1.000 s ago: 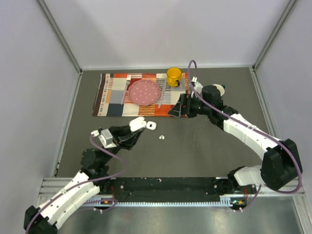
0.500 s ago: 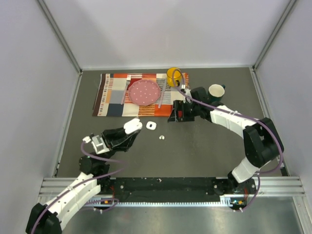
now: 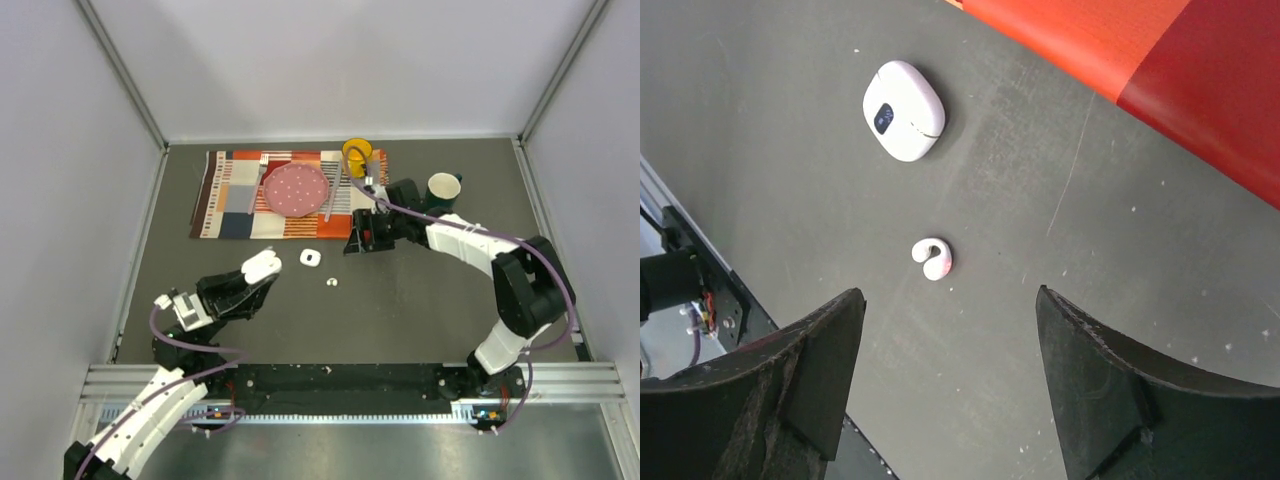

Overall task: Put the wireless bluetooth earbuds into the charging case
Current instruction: Pick up the earbud from the center of the board.

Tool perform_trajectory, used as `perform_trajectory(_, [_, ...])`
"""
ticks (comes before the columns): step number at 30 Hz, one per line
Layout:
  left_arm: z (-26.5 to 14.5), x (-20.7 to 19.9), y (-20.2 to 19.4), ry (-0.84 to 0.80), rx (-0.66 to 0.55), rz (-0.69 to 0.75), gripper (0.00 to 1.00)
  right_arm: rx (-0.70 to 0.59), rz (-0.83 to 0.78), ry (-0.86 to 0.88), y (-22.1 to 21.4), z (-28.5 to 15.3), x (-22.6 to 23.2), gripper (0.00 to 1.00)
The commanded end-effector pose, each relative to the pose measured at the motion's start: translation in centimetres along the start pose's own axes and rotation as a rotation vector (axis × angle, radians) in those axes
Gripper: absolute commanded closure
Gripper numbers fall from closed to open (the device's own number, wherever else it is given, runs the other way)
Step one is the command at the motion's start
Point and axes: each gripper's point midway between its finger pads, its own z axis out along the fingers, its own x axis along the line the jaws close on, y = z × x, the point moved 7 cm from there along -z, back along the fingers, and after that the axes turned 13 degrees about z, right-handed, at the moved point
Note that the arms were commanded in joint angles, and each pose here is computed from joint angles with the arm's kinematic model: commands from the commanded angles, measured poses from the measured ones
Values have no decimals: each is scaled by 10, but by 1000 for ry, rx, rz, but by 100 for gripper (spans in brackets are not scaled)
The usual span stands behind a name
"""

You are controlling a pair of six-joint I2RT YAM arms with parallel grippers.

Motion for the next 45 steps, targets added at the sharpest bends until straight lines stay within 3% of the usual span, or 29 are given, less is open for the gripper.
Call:
perform_trajectory(1, [-48, -18, -55, 18, 142, -120, 100, 36, -57, -16, -2, 20, 6, 32])
perform_trajectory(14, [-55, -19, -64, 33, 177, -126, 100, 106, -35, -29, -9, 58, -3, 44])
perform_trajectory(31, [-58, -19, -87, 40, 304, -187, 100, 148, -31, 28, -11, 67, 0, 47])
perform_trajectory(45, [-54, -17, -87, 44, 311, -188, 100, 207, -38, 54, -30, 81, 0, 55])
